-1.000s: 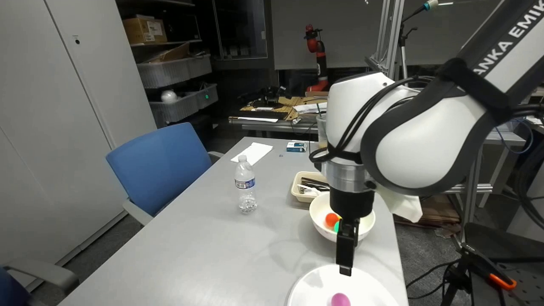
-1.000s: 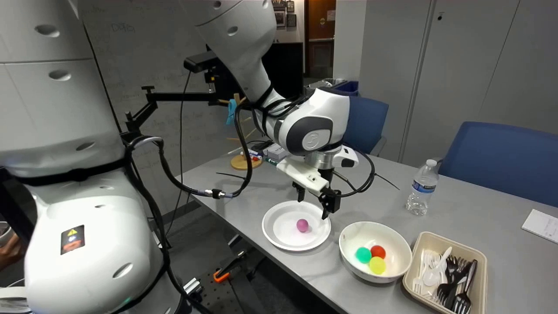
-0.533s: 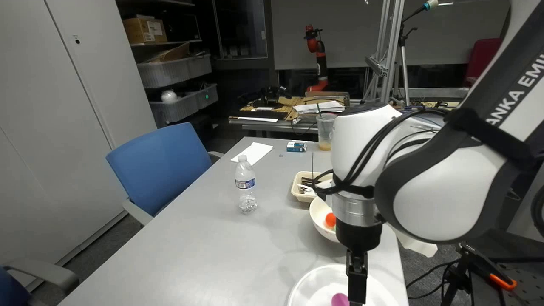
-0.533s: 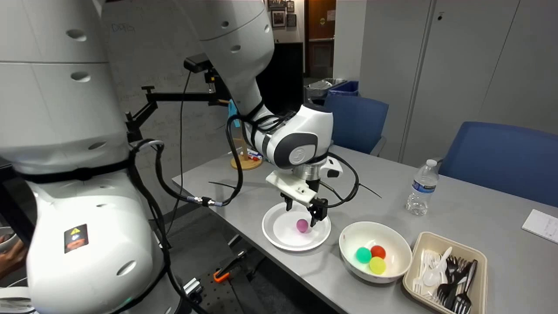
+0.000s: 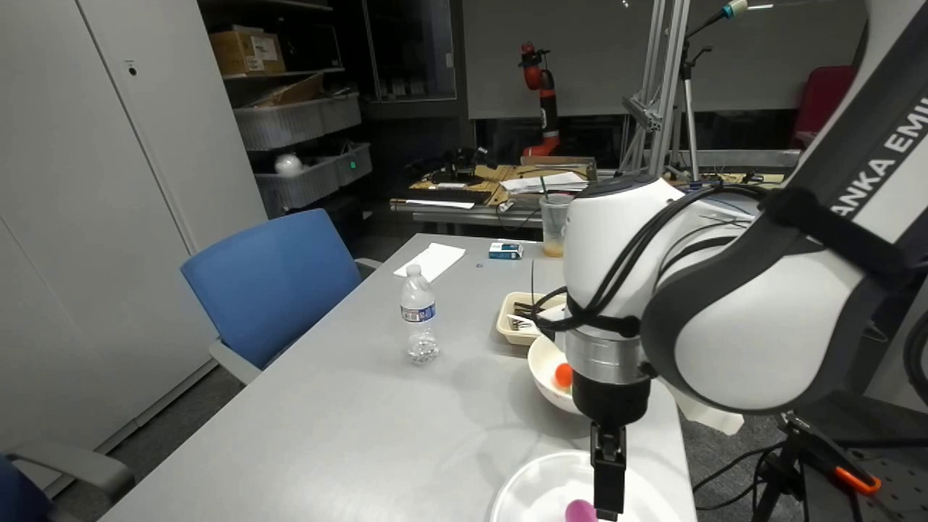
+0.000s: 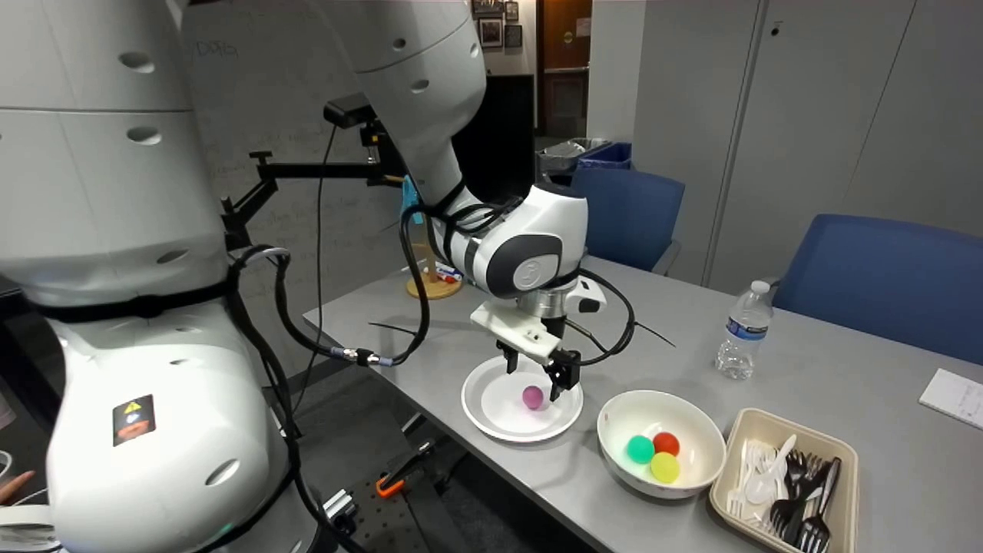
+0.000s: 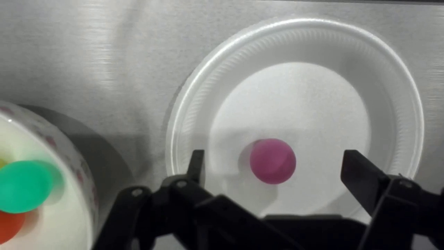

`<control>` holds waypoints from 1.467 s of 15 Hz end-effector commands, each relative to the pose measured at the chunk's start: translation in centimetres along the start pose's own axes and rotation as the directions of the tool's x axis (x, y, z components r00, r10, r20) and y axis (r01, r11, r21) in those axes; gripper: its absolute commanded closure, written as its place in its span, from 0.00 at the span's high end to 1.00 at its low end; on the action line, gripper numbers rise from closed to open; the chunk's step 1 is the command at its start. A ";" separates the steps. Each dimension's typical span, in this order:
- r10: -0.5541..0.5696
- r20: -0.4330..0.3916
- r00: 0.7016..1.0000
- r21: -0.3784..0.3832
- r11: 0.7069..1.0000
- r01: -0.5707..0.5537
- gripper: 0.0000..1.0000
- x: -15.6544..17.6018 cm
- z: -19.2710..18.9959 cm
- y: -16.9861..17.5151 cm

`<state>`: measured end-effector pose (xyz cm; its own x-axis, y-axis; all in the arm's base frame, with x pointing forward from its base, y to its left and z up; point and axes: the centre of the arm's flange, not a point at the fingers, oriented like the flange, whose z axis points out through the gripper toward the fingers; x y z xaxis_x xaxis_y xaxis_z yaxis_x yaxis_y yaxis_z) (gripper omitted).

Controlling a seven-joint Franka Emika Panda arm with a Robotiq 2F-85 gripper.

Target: Remove the balls from the white plate and place them inside the white bowl

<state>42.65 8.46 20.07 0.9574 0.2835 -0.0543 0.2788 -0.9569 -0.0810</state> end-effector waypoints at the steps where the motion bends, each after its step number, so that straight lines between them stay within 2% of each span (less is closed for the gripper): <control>1: -0.019 -0.022 1.000 -0.055 0.998 0.017 1.00 0.8 0.4 0.4; 8: -0.106 -0.069 0.992 -0.070 0.992 0.101 1.00 2.1 2.0 -1.6; 13: -0.110 -0.090 0.990 -0.069 0.992 0.104 0.98 2.5 3.7 -2.1; 15: -0.107 -0.086 0.991 -0.068 0.992 0.102 0.93 2.3 4.6 -2.0; 16: -0.108 -0.082 0.991 -0.071 0.992 0.102 0.86 2.3 5.0 -2.1; 17: -0.108 -0.079 0.991 -0.071 0.992 0.102 0.87 2.2 5.3 -2.1; 19: -0.105 -0.071 0.992 -0.068 0.993 0.100 0.79 2.1 5.9 -2.1; 20: -0.104 -0.068 0.992 -0.066 0.993 0.100 0.61 2.0 6.1 -2.1; 21: -0.102 -0.064 0.993 -0.065 0.993 0.098 0.55 2.0 6.3 -2.1; 22: -0.102 -0.060 0.993 -0.065 0.993 0.098 0.54 1.9 6.5 -2.1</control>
<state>43.06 10.91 14.62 0.9263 0.3768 0.0028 0.3767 -0.9256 -0.0373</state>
